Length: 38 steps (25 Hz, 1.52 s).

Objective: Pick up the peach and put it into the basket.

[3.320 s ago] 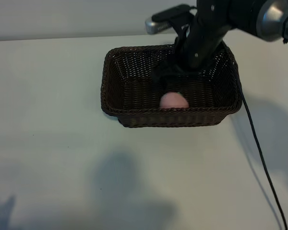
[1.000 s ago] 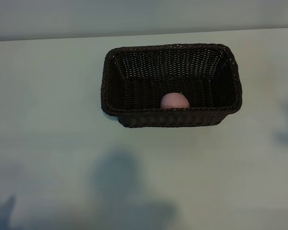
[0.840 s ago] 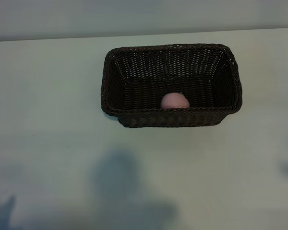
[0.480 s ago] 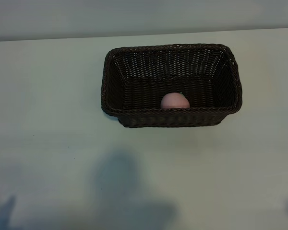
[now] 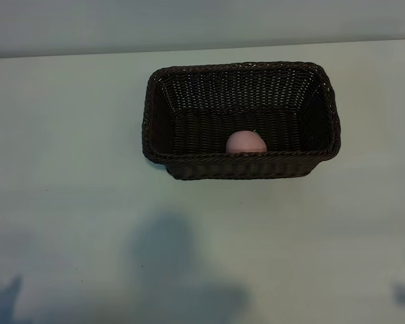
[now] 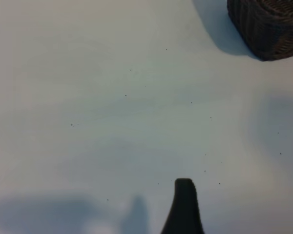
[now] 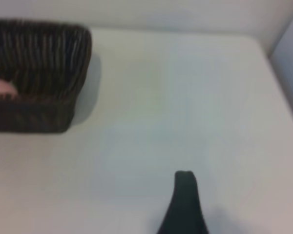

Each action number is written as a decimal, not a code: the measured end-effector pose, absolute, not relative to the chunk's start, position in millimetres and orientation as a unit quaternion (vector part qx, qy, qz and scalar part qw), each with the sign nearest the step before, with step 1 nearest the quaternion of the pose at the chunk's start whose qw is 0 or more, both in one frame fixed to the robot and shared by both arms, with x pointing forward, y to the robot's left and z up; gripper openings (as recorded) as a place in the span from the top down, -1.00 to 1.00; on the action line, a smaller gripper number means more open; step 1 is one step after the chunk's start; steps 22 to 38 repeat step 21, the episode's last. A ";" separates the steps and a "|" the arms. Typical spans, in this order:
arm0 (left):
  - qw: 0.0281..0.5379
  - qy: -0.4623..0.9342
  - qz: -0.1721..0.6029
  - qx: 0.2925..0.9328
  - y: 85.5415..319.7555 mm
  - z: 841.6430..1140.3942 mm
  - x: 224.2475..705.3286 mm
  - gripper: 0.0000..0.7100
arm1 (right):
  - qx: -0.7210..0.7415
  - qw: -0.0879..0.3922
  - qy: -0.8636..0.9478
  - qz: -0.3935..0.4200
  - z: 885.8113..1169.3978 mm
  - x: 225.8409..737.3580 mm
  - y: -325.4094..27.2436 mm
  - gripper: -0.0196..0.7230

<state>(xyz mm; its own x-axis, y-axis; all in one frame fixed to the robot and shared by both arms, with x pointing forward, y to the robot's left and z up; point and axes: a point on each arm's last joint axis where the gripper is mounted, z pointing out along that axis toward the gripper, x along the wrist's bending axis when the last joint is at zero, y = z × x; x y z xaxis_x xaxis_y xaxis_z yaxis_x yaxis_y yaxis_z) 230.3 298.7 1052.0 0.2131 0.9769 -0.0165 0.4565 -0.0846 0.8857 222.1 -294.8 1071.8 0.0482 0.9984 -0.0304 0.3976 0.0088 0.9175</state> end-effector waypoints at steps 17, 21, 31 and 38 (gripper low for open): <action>0.408 0.540 0.319 0.664 298.7 1052.0 230.3 -0.66 | 0.602 0.383 0.606 0.351 1049.6 234.0 -294.2 -0.53; 0.408 0.540 0.319 0.664 298.7 1052.0 230.3 -0.66 | 0.602 0.383 0.606 0.351 1049.6 234.0 -294.2 -0.53; 0.408 0.540 0.319 0.664 298.7 1052.0 230.3 -0.66 | 0.602 0.383 0.606 0.351 1049.6 234.0 -294.2 -0.53; 0.408 0.540 0.319 0.664 298.7 1052.0 230.3 -0.66 | 0.602 0.383 0.606 0.351 1049.6 234.0 -294.2 -0.53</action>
